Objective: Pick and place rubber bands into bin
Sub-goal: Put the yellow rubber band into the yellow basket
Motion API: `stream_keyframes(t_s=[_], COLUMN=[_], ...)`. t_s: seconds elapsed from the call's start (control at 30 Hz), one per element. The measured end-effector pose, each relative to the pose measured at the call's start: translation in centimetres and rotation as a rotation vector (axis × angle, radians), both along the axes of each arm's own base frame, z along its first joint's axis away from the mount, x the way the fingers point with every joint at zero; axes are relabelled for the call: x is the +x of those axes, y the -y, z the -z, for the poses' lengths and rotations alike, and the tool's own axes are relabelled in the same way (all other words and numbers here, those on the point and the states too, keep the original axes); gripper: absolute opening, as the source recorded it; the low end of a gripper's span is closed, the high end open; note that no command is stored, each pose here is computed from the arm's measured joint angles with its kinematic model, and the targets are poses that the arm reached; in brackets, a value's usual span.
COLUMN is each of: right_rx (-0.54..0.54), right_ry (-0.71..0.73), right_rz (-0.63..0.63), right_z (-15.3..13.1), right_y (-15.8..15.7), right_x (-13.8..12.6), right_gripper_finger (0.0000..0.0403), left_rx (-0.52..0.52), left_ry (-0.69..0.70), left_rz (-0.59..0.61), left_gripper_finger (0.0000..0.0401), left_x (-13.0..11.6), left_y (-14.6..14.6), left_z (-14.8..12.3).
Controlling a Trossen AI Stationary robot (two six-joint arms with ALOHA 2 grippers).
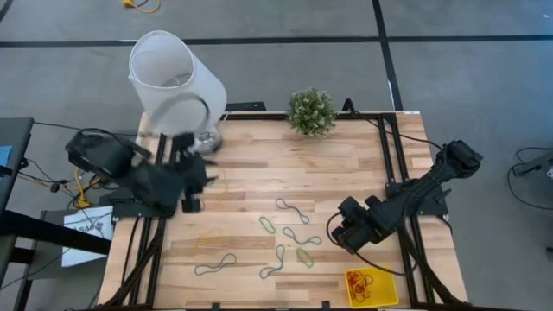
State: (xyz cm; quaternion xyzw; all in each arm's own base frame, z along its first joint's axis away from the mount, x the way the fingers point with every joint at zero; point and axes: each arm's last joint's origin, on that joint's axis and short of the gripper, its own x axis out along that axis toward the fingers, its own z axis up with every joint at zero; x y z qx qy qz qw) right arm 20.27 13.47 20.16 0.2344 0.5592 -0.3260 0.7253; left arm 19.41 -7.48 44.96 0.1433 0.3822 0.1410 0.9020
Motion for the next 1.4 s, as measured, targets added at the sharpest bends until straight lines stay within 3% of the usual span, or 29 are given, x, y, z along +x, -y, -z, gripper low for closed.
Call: stream_keyframes(t_s=[0.13, 0.2, 0.43, 0.67, 0.93, 1.4], right_rx=[0.043, 0.040, -0.006, 0.021, 0.030, 0.054], right_ry=[-0.034, -0.039, -0.021, -0.029, -0.076, -0.050], right_rz=[0.012, 0.058, 0.223, 0.258, 0.374, 0.464], right_z=[0.0, 0.0, 1.3, 4.2, 5.2, 5.3], right_y=[0.0, 0.2, 1.0, 1.7, 3.2, 4.5], right_x=[0.0, -0.1, -0.7, -1.6, -1.8, -0.9], right_gripper_finger=[0.0088, 0.0088, 0.0088, 0.0088, 0.0088, 0.0088], left_rx=[0.116, 0.122, -0.055, -0.241, -0.226, -0.231], left_ry=[-0.062, -0.061, 0.103, 0.304, 0.321, 0.340], left_rz=[-0.041, -0.074, -0.150, -0.050, -0.012, -0.012], left_gripper_finger=[0.0138, 0.0138, 0.0138, 0.0138, 0.0138, 0.0138], left_x=[0.3, -0.2, -4.4, -6.8, -6.9, -6.8], left_y=[0.5, 0.3, -1.3, -1.5, -1.5, -1.5], left_z=[6.0, 8.2, 12.8, 16.2, 17.8, 17.6])
